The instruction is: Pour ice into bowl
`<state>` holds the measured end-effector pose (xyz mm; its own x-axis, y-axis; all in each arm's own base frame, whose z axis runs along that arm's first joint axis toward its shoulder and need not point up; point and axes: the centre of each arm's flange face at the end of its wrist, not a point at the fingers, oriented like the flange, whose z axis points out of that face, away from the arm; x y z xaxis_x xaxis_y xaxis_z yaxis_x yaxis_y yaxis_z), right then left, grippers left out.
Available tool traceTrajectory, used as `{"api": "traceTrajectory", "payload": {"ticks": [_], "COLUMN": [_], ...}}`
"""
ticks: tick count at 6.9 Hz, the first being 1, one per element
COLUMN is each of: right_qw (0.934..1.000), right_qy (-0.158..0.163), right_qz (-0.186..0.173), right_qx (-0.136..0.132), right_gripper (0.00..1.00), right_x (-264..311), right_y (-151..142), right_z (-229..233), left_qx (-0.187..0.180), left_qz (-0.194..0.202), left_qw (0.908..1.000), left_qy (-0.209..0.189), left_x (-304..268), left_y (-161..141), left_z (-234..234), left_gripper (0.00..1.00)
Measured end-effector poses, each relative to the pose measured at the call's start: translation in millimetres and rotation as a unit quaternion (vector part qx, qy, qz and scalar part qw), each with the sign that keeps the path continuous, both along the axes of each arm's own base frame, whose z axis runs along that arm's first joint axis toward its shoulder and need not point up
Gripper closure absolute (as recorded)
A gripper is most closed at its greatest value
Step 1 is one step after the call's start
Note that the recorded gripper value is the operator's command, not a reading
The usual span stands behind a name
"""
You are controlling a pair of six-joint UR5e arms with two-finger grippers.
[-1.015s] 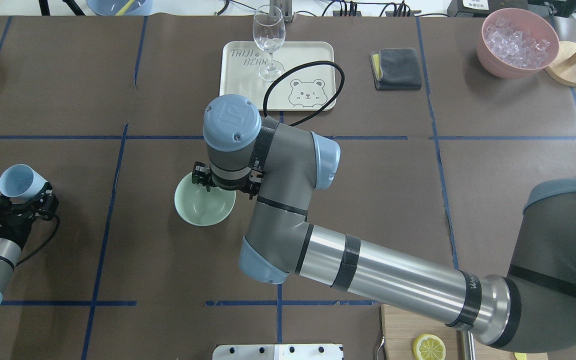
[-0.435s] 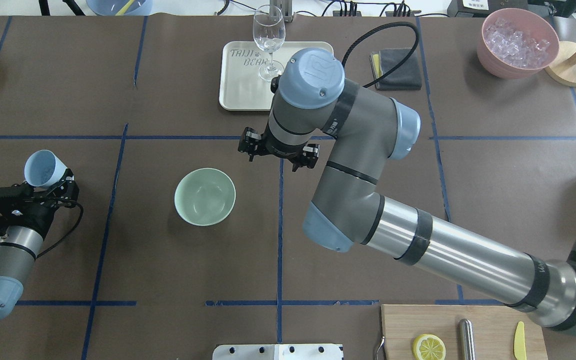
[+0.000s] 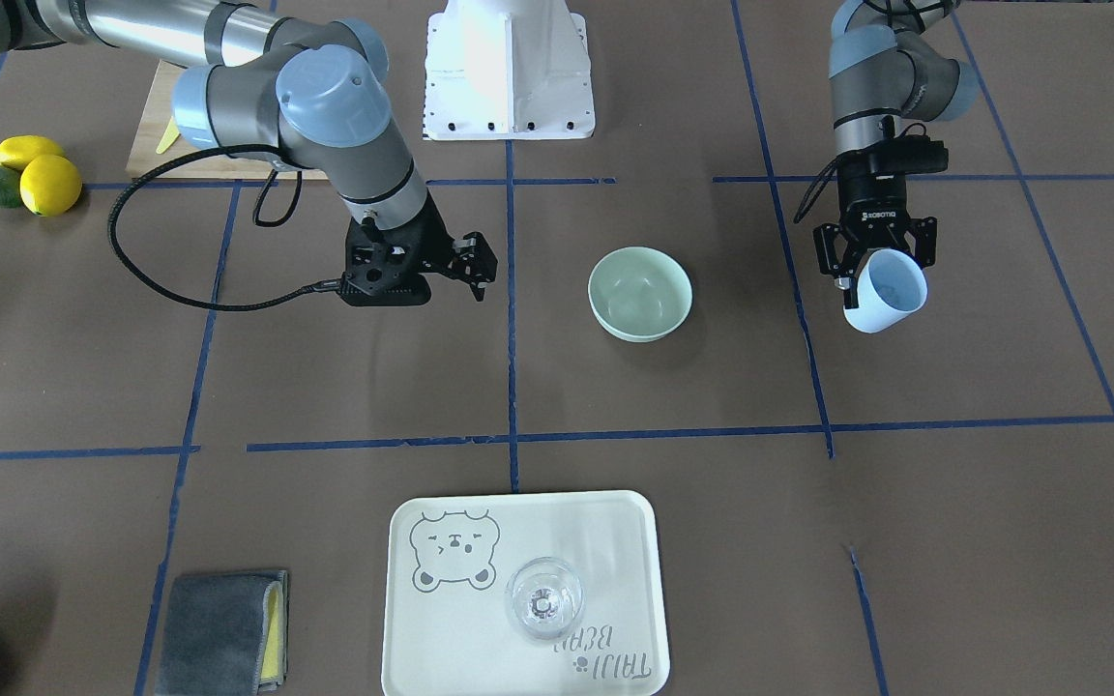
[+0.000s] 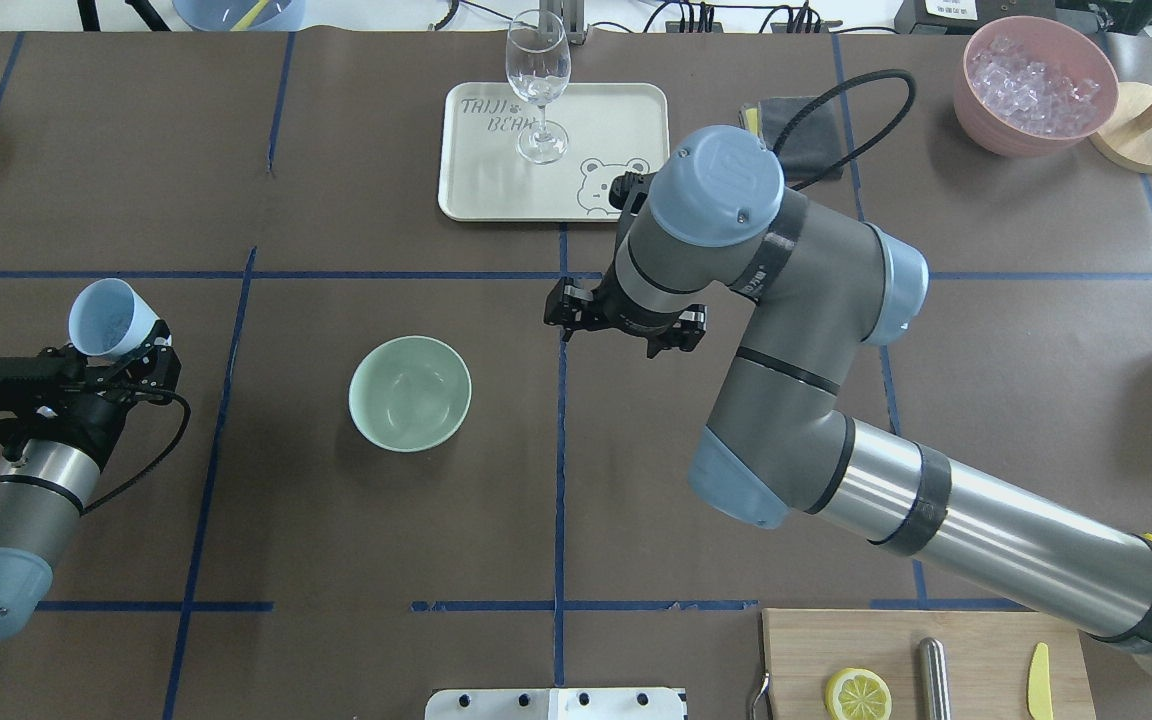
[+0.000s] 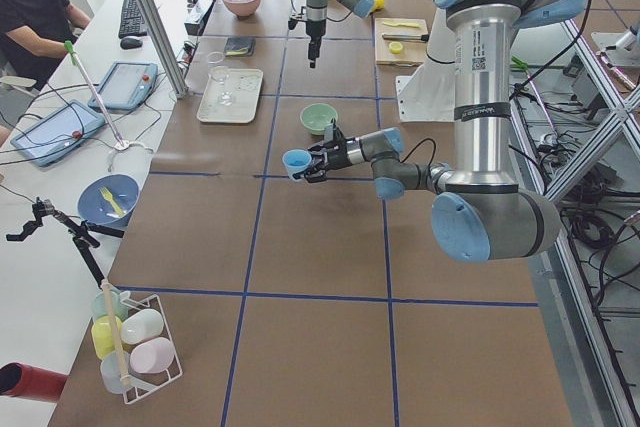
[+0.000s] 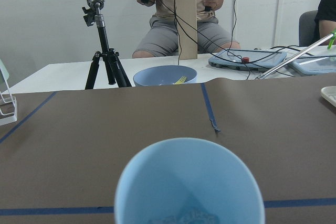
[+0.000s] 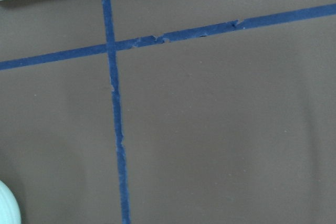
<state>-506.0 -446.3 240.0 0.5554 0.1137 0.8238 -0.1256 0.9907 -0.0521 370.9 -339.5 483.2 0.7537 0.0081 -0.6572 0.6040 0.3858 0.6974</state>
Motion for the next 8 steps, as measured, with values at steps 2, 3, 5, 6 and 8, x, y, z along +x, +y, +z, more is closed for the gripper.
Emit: {"api": "traceTrajectory", "payload": {"ticks": [2, 3, 5, 6, 8], "right_qw": [0.9997, 0.9995, 0.9993, 0.9992, 0.9990], "right_qy": [-0.020, -0.025, -0.031, -0.034, -0.039], "right_qz": [0.002, 0.001, 0.000, 0.000, 0.001], "right_qx": [0.017, 0.019, 0.020, 0.021, 0.021], "right_gripper": [0.00, 0.00, 0.00, 0.00, 0.00], "right_x": [10.8, 13.8, 17.9, 19.1, 20.7], "right_y": [9.1, 11.2, 14.7, 16.1, 18.2], "right_z": [30.6, 34.6, 33.3, 30.7, 26.1], "left_qx": [0.031, 0.039, 0.050, 0.063, 0.103], "left_qz": [0.012, 0.005, 0.001, 0.009, 0.016], "left_qw": [0.9991, 0.9979, 0.9903, 0.9829, 0.9599], "left_qy": [-0.025, -0.051, -0.129, -0.173, -0.261], "left_x": [24.1, 29.6, 43.7, 50.1, 61.0], "left_y": [-5.7, -6.3, 8.8, 20.4, 43.0], "left_z": [-38.3, -49.4, -69.9, -79.2, -97.0], "left_gripper": [1.00, 1.00, 1.00, 1.00, 1.00]}}
